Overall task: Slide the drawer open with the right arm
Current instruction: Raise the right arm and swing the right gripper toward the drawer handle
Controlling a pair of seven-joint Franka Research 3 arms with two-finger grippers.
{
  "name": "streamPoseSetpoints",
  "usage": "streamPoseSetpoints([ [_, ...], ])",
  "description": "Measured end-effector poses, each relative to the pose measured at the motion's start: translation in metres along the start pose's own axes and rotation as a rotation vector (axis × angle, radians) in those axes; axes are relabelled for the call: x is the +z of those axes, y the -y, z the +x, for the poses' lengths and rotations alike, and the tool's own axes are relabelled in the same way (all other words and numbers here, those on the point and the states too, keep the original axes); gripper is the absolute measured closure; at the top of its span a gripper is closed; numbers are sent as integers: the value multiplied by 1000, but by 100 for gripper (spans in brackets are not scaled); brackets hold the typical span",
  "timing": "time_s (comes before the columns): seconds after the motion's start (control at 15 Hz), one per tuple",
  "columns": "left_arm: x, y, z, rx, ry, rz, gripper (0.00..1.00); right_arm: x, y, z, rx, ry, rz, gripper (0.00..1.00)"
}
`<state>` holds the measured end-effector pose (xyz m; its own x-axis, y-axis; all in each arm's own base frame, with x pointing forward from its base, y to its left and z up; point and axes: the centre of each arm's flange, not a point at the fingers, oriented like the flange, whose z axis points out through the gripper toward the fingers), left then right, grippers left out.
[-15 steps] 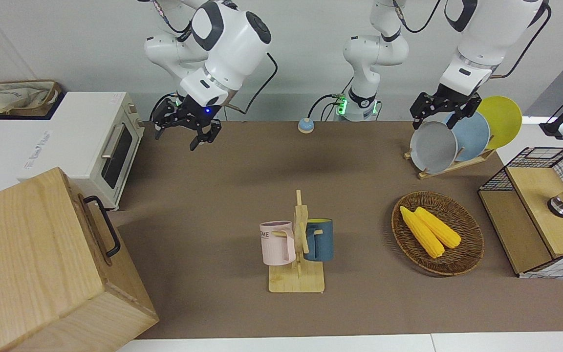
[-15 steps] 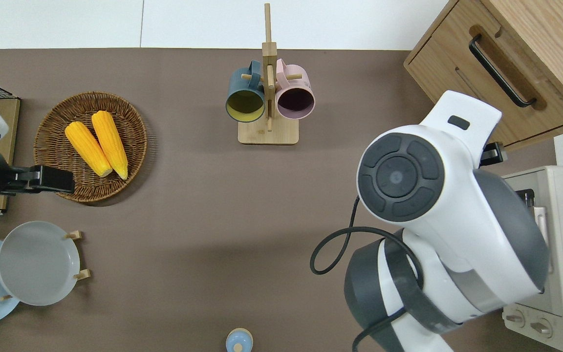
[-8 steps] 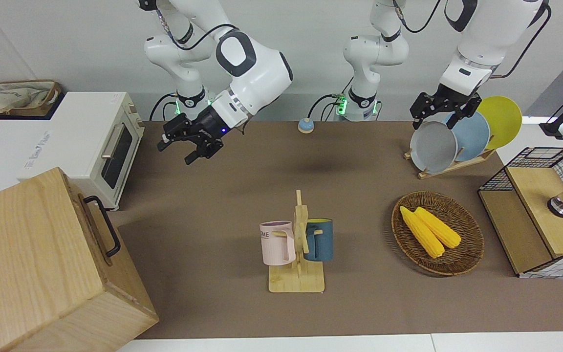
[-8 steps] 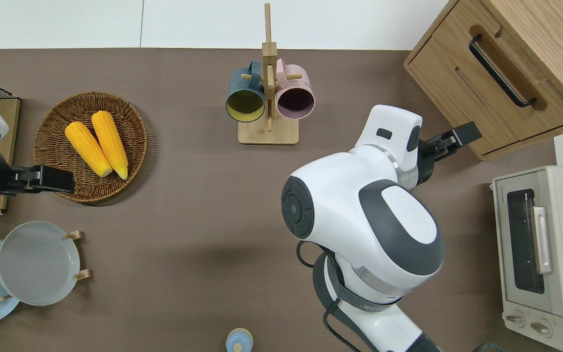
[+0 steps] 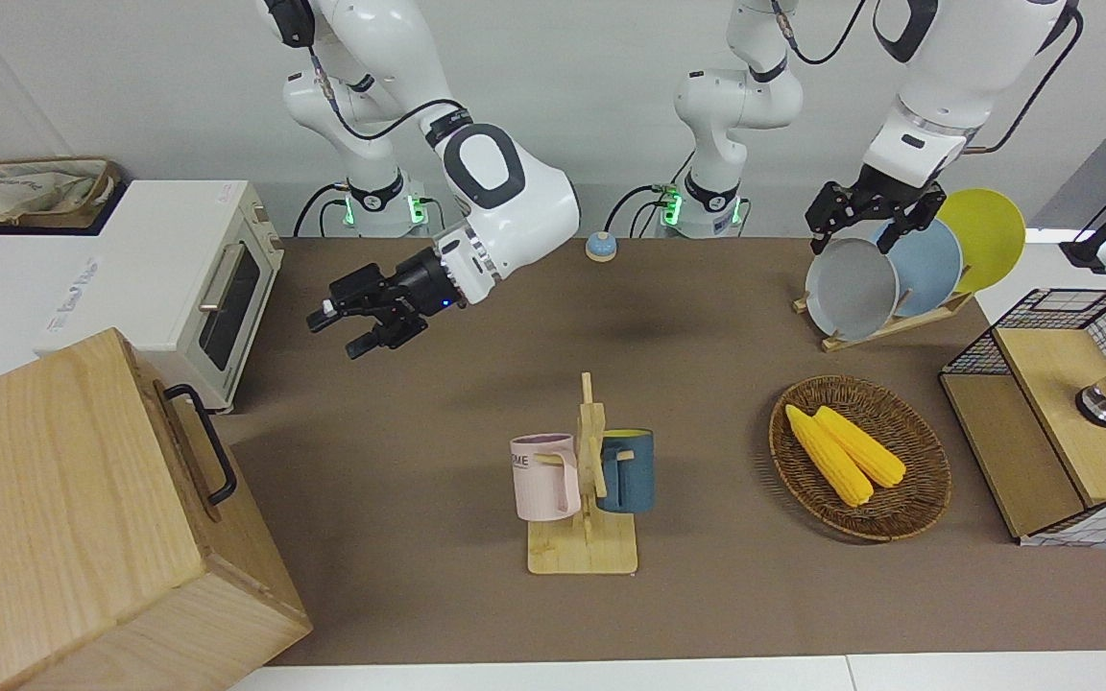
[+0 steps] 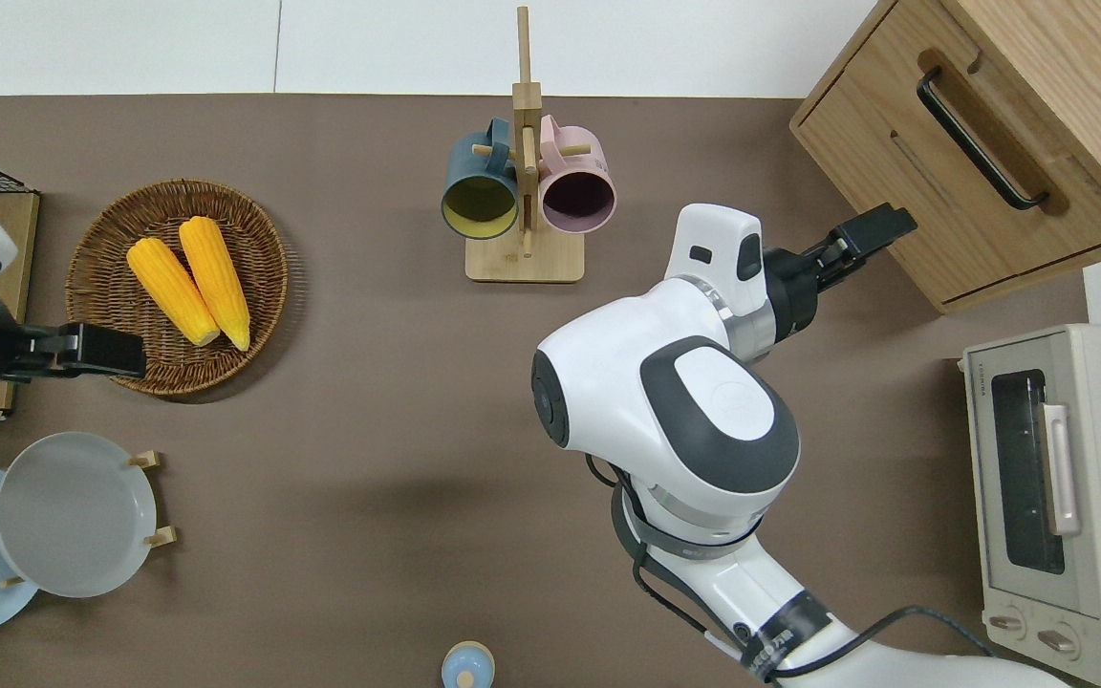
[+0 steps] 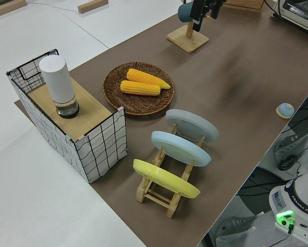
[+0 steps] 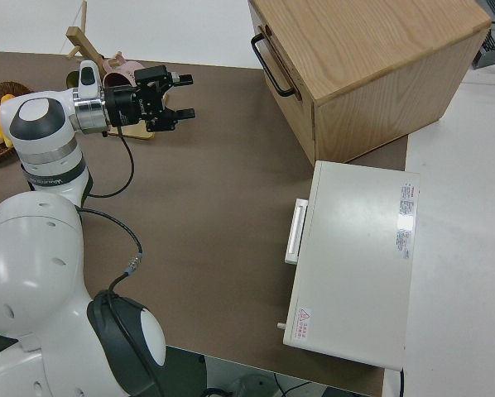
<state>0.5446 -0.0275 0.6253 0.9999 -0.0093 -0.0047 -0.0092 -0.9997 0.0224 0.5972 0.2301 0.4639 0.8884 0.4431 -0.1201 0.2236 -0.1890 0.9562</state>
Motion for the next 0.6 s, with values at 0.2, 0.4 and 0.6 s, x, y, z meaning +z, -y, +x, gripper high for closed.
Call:
streamPoseSetpoints([
  [0.2,0,0,0,0,0,0,0,4,4,5,-12,-10,-48,2],
  [0.4,0,0,0,0,0,0,0,15,9,11,-26,-15,-101,2],
  [0.6,0,0,0,0,0,0,0,28,11,14,-20,-9,-128,2],
])
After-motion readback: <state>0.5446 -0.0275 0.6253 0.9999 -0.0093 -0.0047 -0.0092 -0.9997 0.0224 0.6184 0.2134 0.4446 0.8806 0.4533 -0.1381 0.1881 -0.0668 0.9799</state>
